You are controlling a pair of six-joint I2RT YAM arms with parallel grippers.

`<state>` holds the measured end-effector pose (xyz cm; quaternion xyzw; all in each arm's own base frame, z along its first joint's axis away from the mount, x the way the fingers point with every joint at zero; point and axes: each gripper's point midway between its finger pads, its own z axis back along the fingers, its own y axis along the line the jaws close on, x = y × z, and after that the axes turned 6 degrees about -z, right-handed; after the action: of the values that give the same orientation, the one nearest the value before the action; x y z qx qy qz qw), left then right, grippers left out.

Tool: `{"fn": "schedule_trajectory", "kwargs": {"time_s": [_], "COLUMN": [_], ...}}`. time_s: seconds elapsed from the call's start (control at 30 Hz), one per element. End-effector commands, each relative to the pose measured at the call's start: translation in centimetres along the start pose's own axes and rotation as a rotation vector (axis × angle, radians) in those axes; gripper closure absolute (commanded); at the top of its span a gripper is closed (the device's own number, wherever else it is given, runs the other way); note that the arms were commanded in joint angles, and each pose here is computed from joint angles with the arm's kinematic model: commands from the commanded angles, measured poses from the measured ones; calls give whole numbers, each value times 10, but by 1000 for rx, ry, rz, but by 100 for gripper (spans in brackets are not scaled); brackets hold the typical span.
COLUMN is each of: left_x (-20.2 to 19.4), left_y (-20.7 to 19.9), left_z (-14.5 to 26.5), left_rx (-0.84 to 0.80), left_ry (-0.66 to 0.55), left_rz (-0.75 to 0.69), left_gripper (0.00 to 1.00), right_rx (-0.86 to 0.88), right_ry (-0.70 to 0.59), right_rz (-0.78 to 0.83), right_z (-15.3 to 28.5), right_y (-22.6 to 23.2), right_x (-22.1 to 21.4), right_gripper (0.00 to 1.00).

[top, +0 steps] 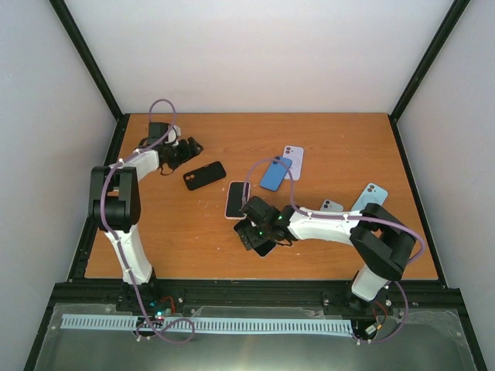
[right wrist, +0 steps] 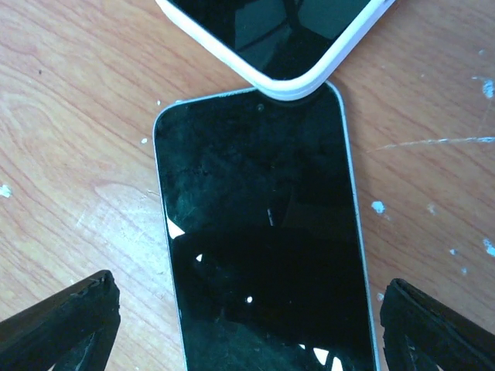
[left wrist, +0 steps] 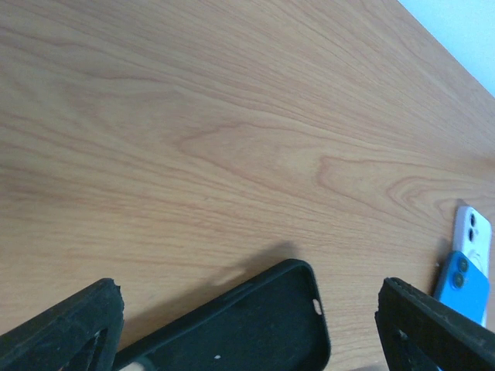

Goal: Put the phone into the phone case

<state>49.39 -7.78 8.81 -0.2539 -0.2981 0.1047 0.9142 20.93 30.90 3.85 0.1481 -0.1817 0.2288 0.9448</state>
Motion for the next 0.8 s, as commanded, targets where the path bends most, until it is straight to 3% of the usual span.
{"fn": "schedule_trajectory", "kwargs": {"time_s": [0.0,0.3,0.77], "left_x": [10,0,-33], "left_y": [-23,-23,-41], "left_z": [-11,-40,-63], "left_rx": [-141,-215,-255], "left_ry": [29,106,242], "left_rz": [-49,-12,-2], "left_gripper": [11,15,15], "right_rx": [-22,-96,-107], "right_ry": [-11,11,52], "right_rz": [65,140,170], "right_z": [-4,-18,-26], "right_y": [6,-2,3], "right_x": [4,3,-17], "right_gripper": [9,9,23]}}
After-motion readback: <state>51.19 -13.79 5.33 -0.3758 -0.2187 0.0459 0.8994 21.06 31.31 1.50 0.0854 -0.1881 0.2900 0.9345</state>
